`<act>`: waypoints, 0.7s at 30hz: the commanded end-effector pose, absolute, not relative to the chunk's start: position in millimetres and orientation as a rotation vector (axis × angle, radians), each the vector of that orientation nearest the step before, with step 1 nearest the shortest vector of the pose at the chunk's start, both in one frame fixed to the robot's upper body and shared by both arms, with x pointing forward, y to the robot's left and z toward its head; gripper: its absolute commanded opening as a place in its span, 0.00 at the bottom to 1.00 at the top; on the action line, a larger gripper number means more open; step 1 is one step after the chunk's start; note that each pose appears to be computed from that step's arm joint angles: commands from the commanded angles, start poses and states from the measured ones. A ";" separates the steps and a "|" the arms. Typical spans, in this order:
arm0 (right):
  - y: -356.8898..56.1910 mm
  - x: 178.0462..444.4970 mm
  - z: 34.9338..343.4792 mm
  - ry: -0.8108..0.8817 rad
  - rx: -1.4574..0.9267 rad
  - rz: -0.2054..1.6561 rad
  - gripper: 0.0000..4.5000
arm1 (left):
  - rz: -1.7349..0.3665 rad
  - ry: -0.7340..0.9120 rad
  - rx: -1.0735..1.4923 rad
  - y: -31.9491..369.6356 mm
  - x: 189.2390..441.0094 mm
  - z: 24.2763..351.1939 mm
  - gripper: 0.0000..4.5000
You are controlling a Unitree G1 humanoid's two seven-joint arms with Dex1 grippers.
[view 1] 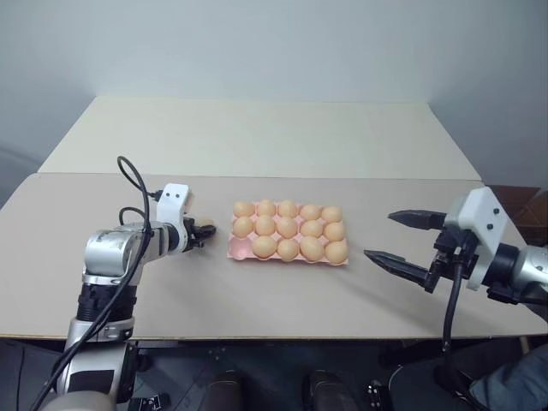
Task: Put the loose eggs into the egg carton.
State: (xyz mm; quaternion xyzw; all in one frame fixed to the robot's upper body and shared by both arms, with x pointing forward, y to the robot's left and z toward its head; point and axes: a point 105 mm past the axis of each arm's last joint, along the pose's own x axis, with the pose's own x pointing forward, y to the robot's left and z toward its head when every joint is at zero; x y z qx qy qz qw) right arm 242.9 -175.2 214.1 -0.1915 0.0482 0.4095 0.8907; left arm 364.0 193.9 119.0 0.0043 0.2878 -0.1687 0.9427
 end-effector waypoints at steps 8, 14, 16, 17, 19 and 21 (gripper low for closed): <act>-175.5 237.3 222.2 0.063 -0.415 0.836 1.00 | -0.740 0.354 0.181 211.5 327.6 189.7 0.49; -175.5 235.7 221.0 0.066 -0.412 0.837 1.00 | -1.065 0.296 0.284 192.5 315.1 201.4 0.49; -175.8 234.5 220.9 0.067 -0.413 0.839 1.00 | -1.143 0.290 0.327 181.8 316.9 195.8 0.49; -175.8 233.8 220.9 0.068 -0.414 0.839 1.00 | -1.168 0.278 0.345 177.0 319.3 193.6 0.49; -176.3 232.2 221.1 0.070 -0.417 0.840 1.00 | -1.208 0.254 0.367 165.9 326.2 190.5 0.49; -177.0 230.6 221.8 0.072 -0.417 0.839 1.00 | -1.267 0.236 0.395 156.0 329.4 187.2 0.49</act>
